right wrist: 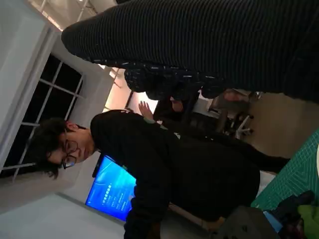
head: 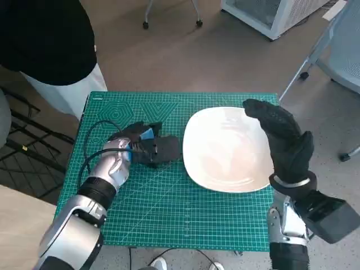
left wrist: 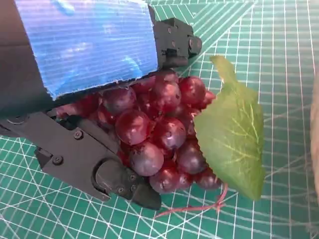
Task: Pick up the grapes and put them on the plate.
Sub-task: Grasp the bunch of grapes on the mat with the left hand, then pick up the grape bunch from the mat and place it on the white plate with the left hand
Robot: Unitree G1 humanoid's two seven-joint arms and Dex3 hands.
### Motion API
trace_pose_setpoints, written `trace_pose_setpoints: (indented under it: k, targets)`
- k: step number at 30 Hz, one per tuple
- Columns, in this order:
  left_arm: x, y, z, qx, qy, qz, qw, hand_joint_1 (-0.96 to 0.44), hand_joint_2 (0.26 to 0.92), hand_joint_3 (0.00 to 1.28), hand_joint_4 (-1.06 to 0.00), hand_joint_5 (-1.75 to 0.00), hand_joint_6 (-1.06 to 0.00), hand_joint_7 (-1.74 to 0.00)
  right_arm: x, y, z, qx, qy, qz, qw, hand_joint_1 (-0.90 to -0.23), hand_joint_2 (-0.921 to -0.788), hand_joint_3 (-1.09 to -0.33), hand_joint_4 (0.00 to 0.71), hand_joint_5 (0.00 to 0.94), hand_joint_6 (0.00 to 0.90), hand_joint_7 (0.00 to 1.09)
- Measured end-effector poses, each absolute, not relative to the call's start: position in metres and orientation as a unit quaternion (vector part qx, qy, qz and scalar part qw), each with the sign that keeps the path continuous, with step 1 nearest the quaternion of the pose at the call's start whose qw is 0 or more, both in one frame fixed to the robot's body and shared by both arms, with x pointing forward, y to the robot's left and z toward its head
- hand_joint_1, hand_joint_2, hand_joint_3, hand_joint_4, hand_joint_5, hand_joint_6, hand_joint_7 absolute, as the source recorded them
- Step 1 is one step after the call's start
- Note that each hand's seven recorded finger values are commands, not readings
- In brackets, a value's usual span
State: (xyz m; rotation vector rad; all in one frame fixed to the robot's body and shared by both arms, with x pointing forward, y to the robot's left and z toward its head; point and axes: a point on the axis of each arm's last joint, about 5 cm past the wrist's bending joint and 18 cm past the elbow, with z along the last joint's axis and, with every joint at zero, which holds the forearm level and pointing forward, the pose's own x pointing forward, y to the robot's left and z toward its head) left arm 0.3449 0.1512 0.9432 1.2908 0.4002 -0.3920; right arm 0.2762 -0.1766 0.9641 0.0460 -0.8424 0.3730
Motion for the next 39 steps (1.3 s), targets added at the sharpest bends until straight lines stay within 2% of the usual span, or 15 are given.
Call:
trace_pose_setpoints:
  k: [1,2,3,6,9,15,39]
  targets:
    - [0.3447,0.1507,0.9429,0.598,0.178,-0.176,0.762,0.31,0.644,0.53,-0.54,-1.12,-0.62,-0.13,0.2762,-0.1766,0.9641,0.022,-0.406,0.180,0.896,-0.490,-0.921,-0.585,0.245,0.003,-0.001,0.57]
    - [0.3446,0.1500,0.9426,0.604,0.171,-0.171,0.759,0.32,0.637,0.60,-0.54,-1.24,-0.65,-0.20,0.2762,-0.1766,0.9641,0.022,-0.406,0.180,0.896,-0.491,-0.921,-0.585,0.245,0.003,-0.001,0.57]
    - [0.3445,0.1493,0.9423,0.612,0.165,-0.166,0.756,0.29,0.659,0.60,-0.53,-1.32,-0.67,-0.36,0.2762,-0.1766,0.9641,0.022,-0.406,0.180,0.896,-0.491,-0.921,-0.585,0.245,0.003,-0.001,0.57]
    - [0.3443,0.1473,0.9419,0.633,0.148,-0.154,0.745,0.11,0.808,0.38,-0.49,-1.45,-0.61,-0.84,0.2762,-0.1767,0.9642,0.022,-0.406,0.180,0.896,-0.492,-0.921,-0.585,0.245,0.003,-0.001,0.57]
    - [0.3441,0.1457,0.9416,0.646,0.136,-0.148,0.736,0.04,0.882,0.27,-0.45,-1.55,-0.61,-0.95,0.2762,-0.1768,0.9642,0.022,-0.406,0.180,0.896,-0.493,-0.921,-0.584,0.245,0.003,-0.001,0.57]
    - [0.3439,0.1446,0.9419,0.651,0.129,-0.146,0.733,0.01,0.916,0.21,-0.44,-1.59,-0.61,-1.01,0.2763,-0.1769,0.9642,0.022,-0.405,0.180,0.896,-0.496,-0.921,-0.585,0.245,0.003,-0.001,0.57]
    - [0.3441,0.1474,0.9435,0.641,0.132,-0.150,0.741,0.00,0.921,0.19,-0.52,-1.51,-0.56,-1.07,0.2771,-0.1763,0.9649,0.023,-0.404,0.182,0.896,-0.501,-0.921,-0.586,0.250,0.005,-0.001,0.57]
